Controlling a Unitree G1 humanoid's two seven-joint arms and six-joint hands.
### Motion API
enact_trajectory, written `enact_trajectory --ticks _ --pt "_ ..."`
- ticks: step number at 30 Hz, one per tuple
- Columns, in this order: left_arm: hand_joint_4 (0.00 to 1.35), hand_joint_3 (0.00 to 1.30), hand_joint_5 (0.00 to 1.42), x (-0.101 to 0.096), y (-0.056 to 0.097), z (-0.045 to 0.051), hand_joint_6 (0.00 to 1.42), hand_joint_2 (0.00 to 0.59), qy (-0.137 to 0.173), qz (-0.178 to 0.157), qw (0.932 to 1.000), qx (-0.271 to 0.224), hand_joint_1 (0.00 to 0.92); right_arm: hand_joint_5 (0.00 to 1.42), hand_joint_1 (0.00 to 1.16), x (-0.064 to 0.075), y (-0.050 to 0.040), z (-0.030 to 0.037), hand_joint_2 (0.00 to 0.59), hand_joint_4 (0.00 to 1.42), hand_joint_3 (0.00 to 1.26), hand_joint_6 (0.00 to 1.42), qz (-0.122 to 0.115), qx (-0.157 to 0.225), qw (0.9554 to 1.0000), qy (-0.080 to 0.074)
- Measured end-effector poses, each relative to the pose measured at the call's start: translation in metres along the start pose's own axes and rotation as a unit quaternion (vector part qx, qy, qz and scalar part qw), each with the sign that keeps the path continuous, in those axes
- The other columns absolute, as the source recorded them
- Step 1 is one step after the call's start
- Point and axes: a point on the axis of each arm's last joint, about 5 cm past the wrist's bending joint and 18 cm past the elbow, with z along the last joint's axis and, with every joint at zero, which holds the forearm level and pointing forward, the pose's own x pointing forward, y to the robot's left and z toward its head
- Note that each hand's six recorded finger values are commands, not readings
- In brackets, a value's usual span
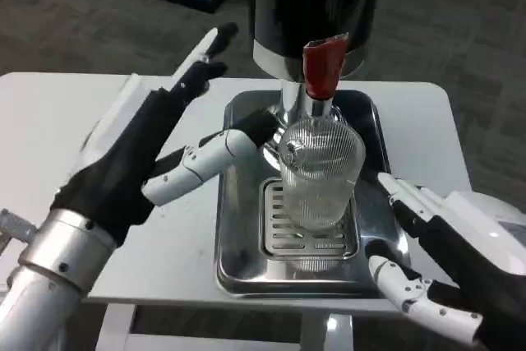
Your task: Grasp the cup under the faucet to collect the drink, then remove the cup.
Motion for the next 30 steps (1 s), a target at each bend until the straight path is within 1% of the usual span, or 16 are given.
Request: enact_trajectory --ticks 2,3,5,9,16,22,27,28,30 --pt "0.02 0.11 0.12 0.003 0.004 0.0051 0.14 0.032 -0.014 0.004 0.9999 -0.005 0.067 0.0 0.13 0.0 0.0001 0.0003 0.56 0.0 0.0 0.0 0.0 0.001 1.0 -0.001" --pt "0.03 0.12 0.13 0.004 0.005 0.007 0.15 0.031 -0.021 0.001 0.9997 -0.014 0.067 0.0 0.14 0.0 0.0001 0.0005 0.56 0.0 0.0 0.0 0.0 0.001 1.0 -0.002" --pt "0.05 0.15 0.14 0.007 0.006 0.0085 0.16 0.03 -0.027 -0.004 0.9993 -0.024 0.067 0.0 0.14 0.0 0.0 0.0004 0.56 0.0 0.0 0.0 0.0 0.001 1.0 -0.001" --pt "0.1 0.17 0.15 0.013 0.009 0.0133 0.17 0.034 -0.051 -0.019 0.997 -0.054 0.067 0.0 0.14 0.0 -0.0002 -0.0001 0.56 0.0 0.0 0.0 -0.001 0.002 1.0 0.001" --pt "0.13 0.17 0.17 0.022 0.011 0.0197 0.19 0.045 -0.078 -0.032 0.9933 -0.079 0.086 0.0 0.14 0.0 -0.0006 -0.0011 0.56 0.0 0.0 0.0 -0.003 0.001 1.0 0.005" --pt "0.15 0.17 0.18 0.03 0.012 0.0189 0.19 0.053 -0.082 -0.039 0.9908 -0.1 0.102 0.0 0.14 -0.001 -0.0007 -0.0023 0.56 0.0 0.0 0.0 -0.004 0.003 0.9999 0.009" --pt "0.15 0.17 0.18 0.039 0.01 0.0161 0.19 0.057 -0.082 -0.043 0.9881 -0.123 0.107 0.0 0.14 -0.001 -0.0001 -0.003 0.56 0.0 0.0 0.0 -0.003 0.005 0.9999 0.01" --pt "0.15 0.17 0.18 0.042 0.009 0.0145 0.19 0.057 -0.081 -0.046 0.9864 -0.135 0.107 0.0 0.14 -0.001 -0.0001 -0.0031 0.56 0.0 0.0 0.0 -0.003 0.006 0.9999 0.01" --pt "0.15 0.17 0.18 0.045 0.008 0.0132 0.19 0.058 -0.08 -0.052 0.9855 -0.141 0.108 0.0 0.14 -0.001 0.0 -0.0031 0.56 0.0 0.0 0.0 -0.003 0.007 0.9999 0.01"
